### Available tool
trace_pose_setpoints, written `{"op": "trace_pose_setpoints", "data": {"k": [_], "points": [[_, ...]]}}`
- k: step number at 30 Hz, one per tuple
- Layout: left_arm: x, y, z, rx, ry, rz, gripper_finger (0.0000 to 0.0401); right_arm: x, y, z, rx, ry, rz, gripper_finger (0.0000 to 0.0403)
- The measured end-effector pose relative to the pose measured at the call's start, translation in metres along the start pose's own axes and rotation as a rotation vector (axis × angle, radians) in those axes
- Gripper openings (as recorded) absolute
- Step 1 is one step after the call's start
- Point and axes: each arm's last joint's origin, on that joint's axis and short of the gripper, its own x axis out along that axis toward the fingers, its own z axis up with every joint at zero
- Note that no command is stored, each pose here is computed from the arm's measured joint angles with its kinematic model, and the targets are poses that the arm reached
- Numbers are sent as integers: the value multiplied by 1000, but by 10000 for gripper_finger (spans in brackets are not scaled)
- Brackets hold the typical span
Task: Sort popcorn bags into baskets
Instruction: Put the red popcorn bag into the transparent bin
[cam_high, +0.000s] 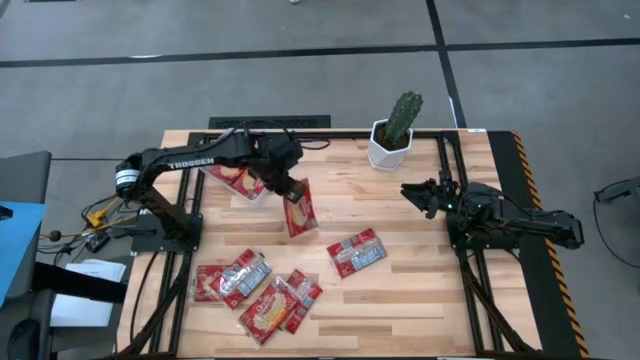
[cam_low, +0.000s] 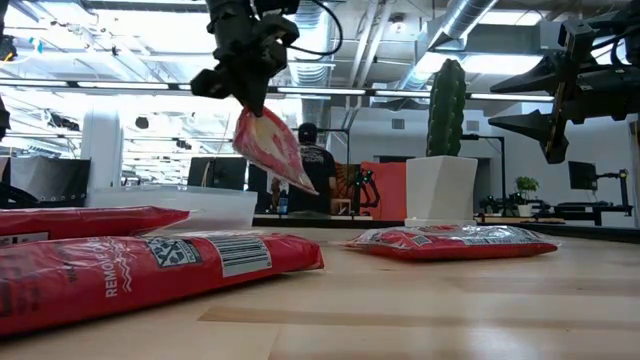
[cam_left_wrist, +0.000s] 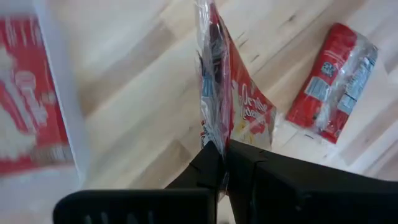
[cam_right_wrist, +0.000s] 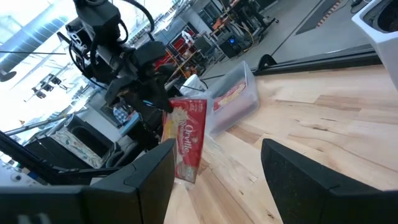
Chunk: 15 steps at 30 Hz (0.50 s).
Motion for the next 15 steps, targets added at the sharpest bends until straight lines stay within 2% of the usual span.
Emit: {"op": "trace_pose_setpoints", "data": {"k": [5, 9, 13, 15], "points": [[-2, 4, 0, -149, 70, -51, 0, 0, 0, 0, 7, 0, 0, 260], [-4, 13, 1, -186, 136, -51, 0, 0, 0, 0, 7, 0, 0, 260], [-10, 30, 8, -113, 153, -15, 0, 0, 0, 0, 8, -1, 0, 260], [-17, 37, 14, -11, 147, -13, 0, 0, 0, 0, 8, -1, 0, 260]]}}
